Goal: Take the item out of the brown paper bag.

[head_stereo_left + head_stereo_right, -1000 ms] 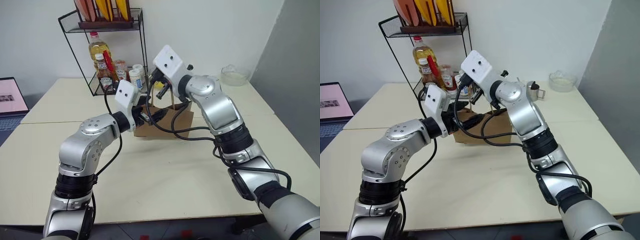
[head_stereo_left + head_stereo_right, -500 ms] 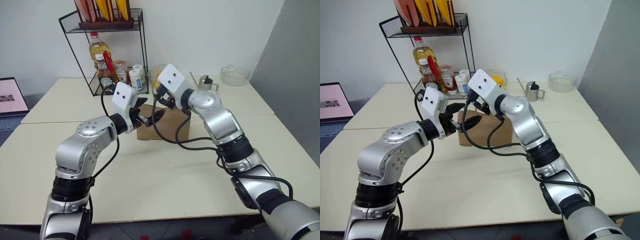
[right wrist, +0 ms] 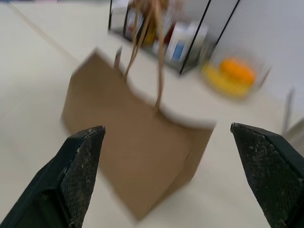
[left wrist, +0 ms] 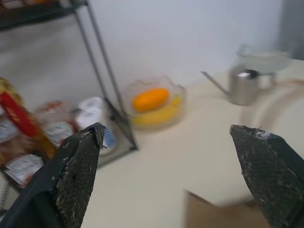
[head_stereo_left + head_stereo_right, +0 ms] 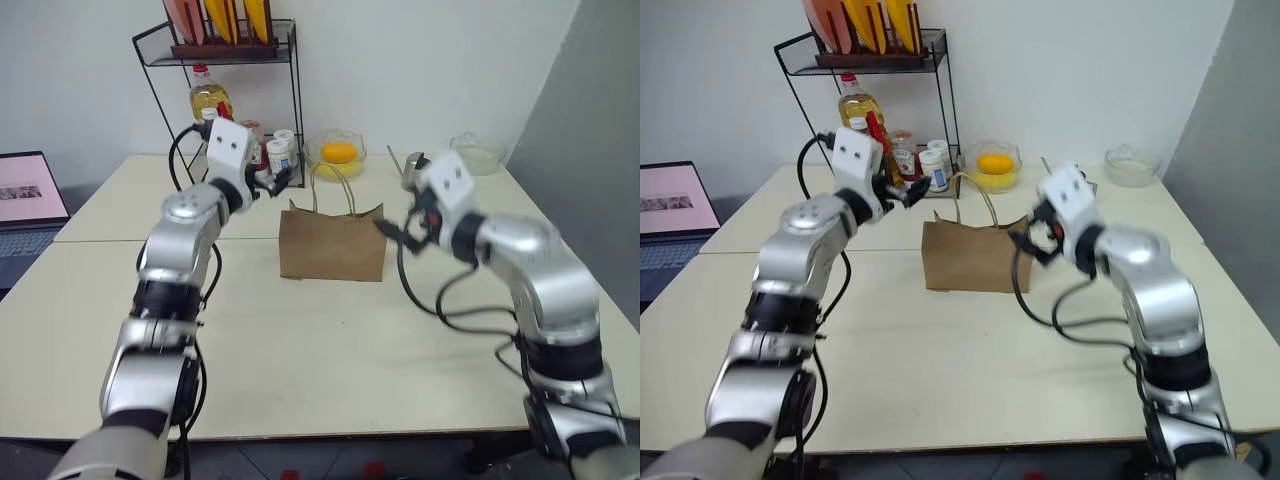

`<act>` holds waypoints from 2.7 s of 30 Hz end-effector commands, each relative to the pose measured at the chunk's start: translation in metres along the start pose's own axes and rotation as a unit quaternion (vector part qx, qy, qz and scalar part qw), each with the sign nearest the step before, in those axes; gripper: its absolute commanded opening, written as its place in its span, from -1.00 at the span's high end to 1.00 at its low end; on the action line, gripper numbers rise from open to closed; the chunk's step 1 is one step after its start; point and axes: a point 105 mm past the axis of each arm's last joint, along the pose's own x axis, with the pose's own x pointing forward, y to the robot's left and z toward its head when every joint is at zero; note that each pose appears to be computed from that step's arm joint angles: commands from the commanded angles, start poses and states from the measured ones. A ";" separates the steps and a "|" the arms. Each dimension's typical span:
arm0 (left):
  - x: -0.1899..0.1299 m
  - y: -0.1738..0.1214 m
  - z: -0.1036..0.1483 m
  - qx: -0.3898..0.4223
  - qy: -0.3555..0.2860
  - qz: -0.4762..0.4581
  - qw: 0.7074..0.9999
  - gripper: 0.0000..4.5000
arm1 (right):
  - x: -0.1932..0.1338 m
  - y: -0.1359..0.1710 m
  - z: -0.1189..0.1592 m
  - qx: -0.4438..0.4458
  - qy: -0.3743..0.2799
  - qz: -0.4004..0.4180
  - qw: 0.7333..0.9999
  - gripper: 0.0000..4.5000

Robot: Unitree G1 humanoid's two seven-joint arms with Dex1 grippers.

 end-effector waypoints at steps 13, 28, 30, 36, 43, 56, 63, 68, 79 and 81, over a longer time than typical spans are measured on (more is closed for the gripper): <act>0.006 -0.090 -0.051 0.195 0.113 -0.299 0.927 -1.00 | -0.024 0.020 -0.005 -0.009 -0.012 -0.017 1.000 -0.98; -0.088 -0.126 -0.072 0.123 0.153 -0.354 0.915 -1.00 | -0.036 -0.016 -0.029 -0.021 0.021 -0.070 0.997 -0.98; -0.098 -0.130 -0.074 0.113 0.165 -0.335 0.921 -1.00 | -0.035 -0.016 -0.031 -0.020 0.022 -0.069 0.997 -0.98; -0.129 -0.138 -0.087 0.101 0.207 -0.328 0.916 -1.00 | -0.035 -0.016 -0.034 -0.017 0.025 -0.068 0.997 -0.98; -0.155 -0.150 -0.096 0.113 0.222 -0.349 0.903 -1.00 | -0.033 -0.016 -0.037 -0.018 0.029 -0.065 0.997 -0.98; -0.138 -0.176 -0.062 0.049 0.111 -0.309 0.943 -1.00 | -0.033 -0.013 -0.042 -0.015 0.032 -0.061 0.998 -0.98; -0.132 -0.175 -0.031 0.039 0.074 -0.334 0.939 -1.00 | -0.035 -0.009 -0.044 -0.013 0.031 -0.059 0.998 -0.98; -0.142 -0.142 -0.032 0.158 0.072 -0.397 0.901 -1.00 | -0.038 0.002 -0.051 -0.020 0.037 -0.024 0.999 -0.98; -0.187 -0.116 -0.047 0.236 0.046 -0.556 0.795 -1.00 | -0.064 0.069 -0.074 -0.053 0.056 0.195 0.978 -0.98; -0.193 -0.126 -0.053 0.241 0.037 -0.578 0.779 -1.00 | -0.064 0.079 -0.078 -0.054 0.056 0.219 0.973 -0.98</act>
